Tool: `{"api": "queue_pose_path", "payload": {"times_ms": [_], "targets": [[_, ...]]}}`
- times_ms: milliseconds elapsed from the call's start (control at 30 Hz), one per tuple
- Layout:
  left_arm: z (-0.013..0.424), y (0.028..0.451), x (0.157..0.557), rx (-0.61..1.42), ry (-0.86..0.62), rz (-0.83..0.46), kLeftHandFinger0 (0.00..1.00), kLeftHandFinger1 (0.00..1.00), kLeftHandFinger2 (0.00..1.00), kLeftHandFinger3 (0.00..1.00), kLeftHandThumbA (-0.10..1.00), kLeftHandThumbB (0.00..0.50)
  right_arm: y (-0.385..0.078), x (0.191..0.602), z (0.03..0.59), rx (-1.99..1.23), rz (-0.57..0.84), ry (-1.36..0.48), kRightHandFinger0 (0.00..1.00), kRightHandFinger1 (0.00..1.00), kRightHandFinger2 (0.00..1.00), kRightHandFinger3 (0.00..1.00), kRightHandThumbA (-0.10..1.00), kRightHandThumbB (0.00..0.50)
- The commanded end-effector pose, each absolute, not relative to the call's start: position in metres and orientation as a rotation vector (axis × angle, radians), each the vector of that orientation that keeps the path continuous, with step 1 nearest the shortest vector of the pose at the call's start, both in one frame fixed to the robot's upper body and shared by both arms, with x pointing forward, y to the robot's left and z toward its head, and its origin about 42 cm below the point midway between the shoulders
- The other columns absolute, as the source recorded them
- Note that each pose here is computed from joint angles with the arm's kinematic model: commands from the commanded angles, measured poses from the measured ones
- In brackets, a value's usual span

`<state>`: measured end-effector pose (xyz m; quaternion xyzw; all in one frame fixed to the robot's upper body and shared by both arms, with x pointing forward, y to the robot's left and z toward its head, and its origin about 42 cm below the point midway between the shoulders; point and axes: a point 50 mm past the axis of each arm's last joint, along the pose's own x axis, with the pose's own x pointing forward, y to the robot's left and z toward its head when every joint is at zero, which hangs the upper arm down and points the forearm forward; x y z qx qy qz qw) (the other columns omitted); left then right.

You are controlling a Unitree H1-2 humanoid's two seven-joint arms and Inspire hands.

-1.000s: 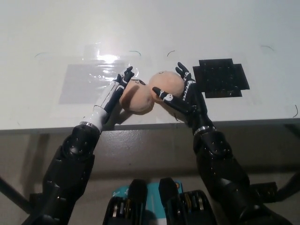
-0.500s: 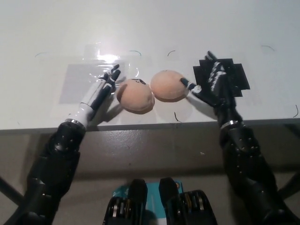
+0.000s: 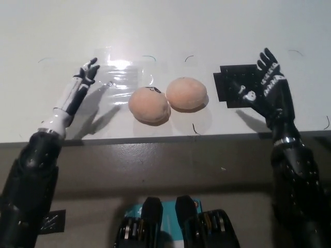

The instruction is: Use both hands to push two dumpling toys together to the middle

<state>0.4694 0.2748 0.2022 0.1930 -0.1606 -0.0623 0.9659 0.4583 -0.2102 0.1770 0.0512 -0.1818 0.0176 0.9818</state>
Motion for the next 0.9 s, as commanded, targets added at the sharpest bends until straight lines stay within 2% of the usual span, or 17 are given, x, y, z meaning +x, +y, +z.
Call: {"api": "queue_pose_path", "payload": {"times_ms": [0, 67, 100, 167, 200, 233, 267, 300, 367, 467, 533, 633, 867], "targets": [[0.243, 0.274, 0.403, 0.200, -0.533, -0.071, 1.00, 1.00, 1.00, 1.00, 1.00, 0.296, -0.211, 0.421, 0.206, 0.115, 0.073, -0.484, 1.00, 1.00, 1.00, 1.00, 1.00, 0.163], [0.247, 0.269, 0.378, 0.187, -0.590, -0.085, 1.00, 1.00, 1.00, 1.00, 1.00, 0.293, -0.211, 0.405, 0.209, 0.098, 0.083, -0.520, 1.00, 1.00, 1.00, 1.00, 1.00, 0.173], [0.246, 0.267, 0.356, 0.185, -0.619, -0.093, 1.00, 1.00, 1.00, 1.00, 1.00, 0.356, -0.210, 0.389, 0.207, 0.088, 0.094, -0.536, 1.00, 1.00, 1.00, 1.00, 1.00, 0.219], [0.244, 0.266, 0.335, 0.189, -0.638, -0.108, 1.00, 1.00, 1.00, 1.00, 1.00, 0.367, -0.210, 0.373, 0.205, 0.076, 0.101, -0.544, 1.00, 1.00, 1.00, 1.00, 1.00, 0.239], [0.239, 0.268, 0.322, 0.191, -0.635, -0.120, 1.00, 1.00, 1.00, 1.00, 1.00, 0.374, -0.211, 0.361, 0.201, 0.069, 0.103, -0.536, 1.00, 1.00, 1.00, 1.00, 1.00, 0.272], [0.235, 0.270, 0.316, 0.195, -0.632, -0.131, 1.00, 1.00, 1.00, 1.00, 1.00, 0.343, -0.212, 0.354, 0.198, 0.054, 0.103, -0.532, 1.00, 1.00, 1.00, 1.00, 1.00, 0.287], [0.234, 0.271, 0.314, 0.196, -0.630, -0.135, 1.00, 1.00, 1.00, 1.00, 1.00, 0.367, -0.213, 0.352, 0.198, 0.048, 0.102, -0.531, 1.00, 1.00, 1.00, 1.00, 1.00, 0.352], [0.226, 0.276, 0.301, 0.217, -0.609, -0.142, 1.00, 1.00, 1.00, 1.00, 1.00, 0.323, -0.216, 0.338, 0.191, 0.033, 0.108, -0.532, 1.00, 1.00, 1.00, 1.00, 1.00, 0.311], [0.216, 0.282, 0.283, 0.245, -0.604, -0.148, 1.00, 1.00, 1.00, 1.00, 1.00, 0.256, -0.221, 0.320, 0.179, 0.027, 0.113, -0.517, 1.00, 1.00, 1.00, 1.00, 1.00, 0.306], [0.203, 0.292, 0.262, 0.256, -0.567, -0.145, 1.00, 1.00, 1.00, 1.00, 1.00, 0.230, -0.222, 0.306, 0.161, 0.037, 0.124, -0.495, 1.00, 1.00, 1.00, 1.00, 1.00, 0.293], [0.191, 0.300, 0.245, 0.262, -0.517, -0.146, 1.00, 1.00, 1.00, 1.00, 1.00, 0.259, -0.224, 0.294, 0.147, 0.035, 0.124, -0.460, 1.00, 1.00, 1.00, 1.00, 1.00, 0.305], [0.179, 0.308, 0.232, 0.281, -0.481, -0.128, 1.00, 1.00, 1.00, 1.00, 1.00, 0.269, -0.226, 0.287, 0.137, 0.025, 0.124, -0.442, 1.00, 1.00, 1.00, 1.00, 1.00, 0.294], [0.156, 0.317, 0.228, 0.243, -0.395, -0.123, 1.00, 1.00, 1.00, 1.00, 1.00, 0.291, -0.228, 0.277, 0.122, 0.004, 0.125, -0.398, 1.00, 1.00, 1.00, 1.00, 1.00, 0.294]]}}
